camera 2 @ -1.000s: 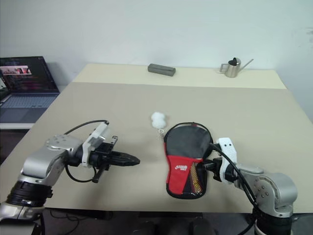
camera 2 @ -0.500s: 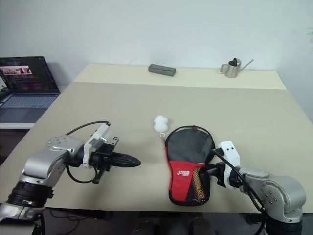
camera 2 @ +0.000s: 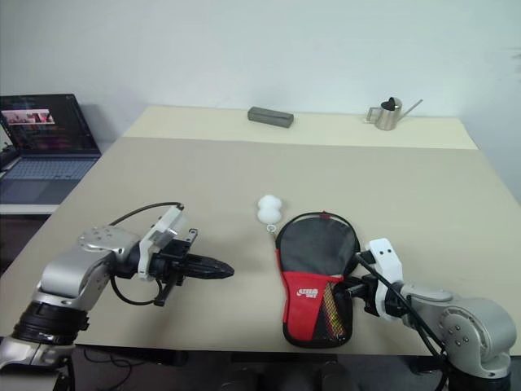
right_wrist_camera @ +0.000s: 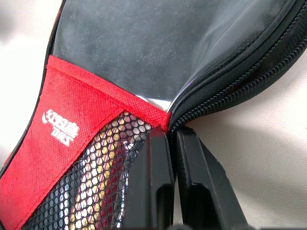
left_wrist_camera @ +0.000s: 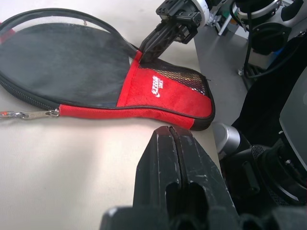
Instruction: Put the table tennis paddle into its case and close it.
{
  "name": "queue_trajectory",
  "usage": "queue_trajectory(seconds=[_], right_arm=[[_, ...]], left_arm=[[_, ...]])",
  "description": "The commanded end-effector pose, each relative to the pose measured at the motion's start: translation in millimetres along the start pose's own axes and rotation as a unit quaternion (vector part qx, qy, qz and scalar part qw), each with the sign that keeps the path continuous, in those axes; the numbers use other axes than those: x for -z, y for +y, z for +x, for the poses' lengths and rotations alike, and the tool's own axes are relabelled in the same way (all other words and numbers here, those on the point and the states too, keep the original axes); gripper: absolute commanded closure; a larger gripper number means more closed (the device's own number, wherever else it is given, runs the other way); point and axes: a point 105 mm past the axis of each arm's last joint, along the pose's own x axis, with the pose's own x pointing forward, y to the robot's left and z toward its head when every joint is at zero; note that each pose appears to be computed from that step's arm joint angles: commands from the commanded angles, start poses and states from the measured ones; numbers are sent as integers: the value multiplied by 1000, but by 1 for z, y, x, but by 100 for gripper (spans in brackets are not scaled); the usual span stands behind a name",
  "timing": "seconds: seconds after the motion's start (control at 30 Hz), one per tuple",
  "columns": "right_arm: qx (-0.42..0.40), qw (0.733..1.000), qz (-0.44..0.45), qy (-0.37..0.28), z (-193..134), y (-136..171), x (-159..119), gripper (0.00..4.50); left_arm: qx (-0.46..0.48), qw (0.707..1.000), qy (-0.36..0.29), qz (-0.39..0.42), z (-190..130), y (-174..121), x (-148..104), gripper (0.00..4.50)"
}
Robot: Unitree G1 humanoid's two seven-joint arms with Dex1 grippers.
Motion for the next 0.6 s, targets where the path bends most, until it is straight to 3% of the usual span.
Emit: queue_trajectory(seconds=[0.03, 0.53, 0.6], right_arm=[[12, 999, 9, 37, -3, -5, 17, 449], [36, 999, 9, 17, -4, -12, 6, 449], [43, 999, 9, 12, -7, -13, 6, 397]], left_arm=[[20, 1000, -6, 13, -1, -4, -4, 450], [14, 1000, -8, 18, -1, -1, -2, 450], [14, 1000, -9, 18, -1, -1, -3, 450]])
